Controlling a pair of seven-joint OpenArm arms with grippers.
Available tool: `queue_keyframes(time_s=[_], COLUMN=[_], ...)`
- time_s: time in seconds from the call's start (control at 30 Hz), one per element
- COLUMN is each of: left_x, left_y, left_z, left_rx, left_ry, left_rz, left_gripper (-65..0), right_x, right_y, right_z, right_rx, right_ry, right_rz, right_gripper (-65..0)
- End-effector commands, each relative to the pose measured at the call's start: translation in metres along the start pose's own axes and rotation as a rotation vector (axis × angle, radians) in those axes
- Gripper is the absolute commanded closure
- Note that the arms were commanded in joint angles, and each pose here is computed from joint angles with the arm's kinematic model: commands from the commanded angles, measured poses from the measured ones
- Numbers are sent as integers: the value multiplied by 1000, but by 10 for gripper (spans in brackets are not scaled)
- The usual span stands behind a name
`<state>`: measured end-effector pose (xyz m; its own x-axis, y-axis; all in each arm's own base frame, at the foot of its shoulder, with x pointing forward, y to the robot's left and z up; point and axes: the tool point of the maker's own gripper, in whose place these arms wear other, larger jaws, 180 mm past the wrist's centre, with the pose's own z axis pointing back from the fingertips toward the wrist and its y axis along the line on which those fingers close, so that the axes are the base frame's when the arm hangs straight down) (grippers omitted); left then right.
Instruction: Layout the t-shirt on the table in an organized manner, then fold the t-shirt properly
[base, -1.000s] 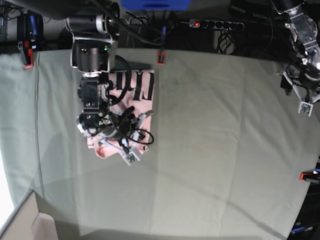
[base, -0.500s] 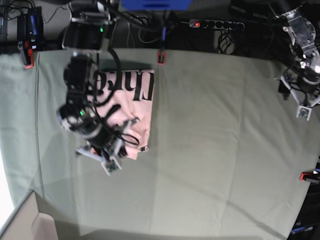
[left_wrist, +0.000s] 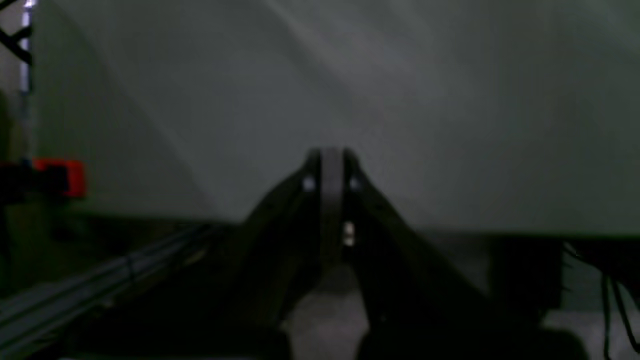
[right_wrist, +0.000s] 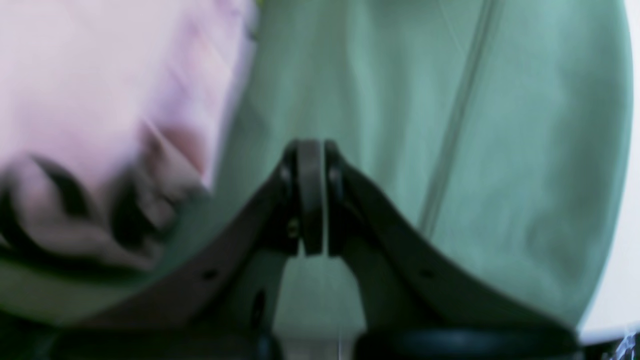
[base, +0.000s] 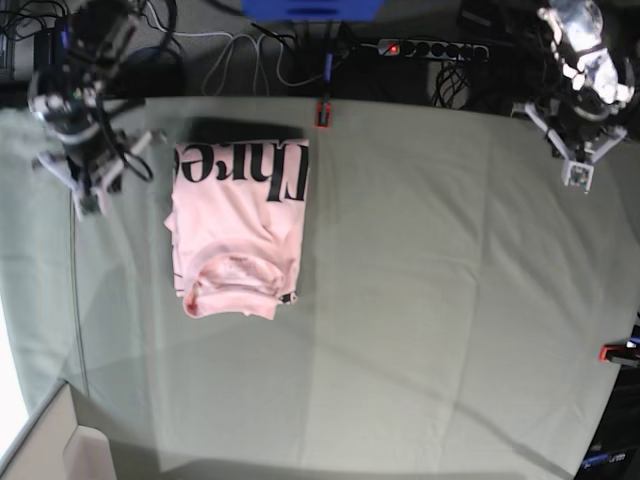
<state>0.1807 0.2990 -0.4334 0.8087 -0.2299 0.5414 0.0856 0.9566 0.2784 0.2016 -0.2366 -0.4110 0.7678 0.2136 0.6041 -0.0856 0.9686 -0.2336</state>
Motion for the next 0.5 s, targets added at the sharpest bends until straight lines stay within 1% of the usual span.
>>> queue_keyframes(time_s=[0.0, 0.03, 0.17, 0.27, 0.3, 0.4, 0.47], left_x=[0, -8, -36, -56, -65, -99, -117], left_y=[5, 1, -13, -26, -29, -47, -70], left_z=[7, 11, 20, 21, 19, 7, -6], left_rx=[6, -10, -72, -116, -128, -177, -236], left_ry=[-19, -13, 12, 43, 64, 151, 211], left_rz=[0, 14, 82, 127, 144, 212, 245], left_gripper=[-15, -2, 0, 0, 0, 0, 0], right_x=[-5, -19, -69, -101, -113, -146, -173], right_y=[-3, -5, -10, -6, 0, 30, 50], right_z=[7, 11, 30, 45, 49, 50, 49], right_rx=[-9, -17, -29, -15, 1, 95, 153], right_ry=[-7, 22, 134, 209, 238, 319, 381], right_rz=[-8, -11, -20, -10, -7, -11, -40], right_gripper=[0, 0, 0, 0, 0, 0, 0])
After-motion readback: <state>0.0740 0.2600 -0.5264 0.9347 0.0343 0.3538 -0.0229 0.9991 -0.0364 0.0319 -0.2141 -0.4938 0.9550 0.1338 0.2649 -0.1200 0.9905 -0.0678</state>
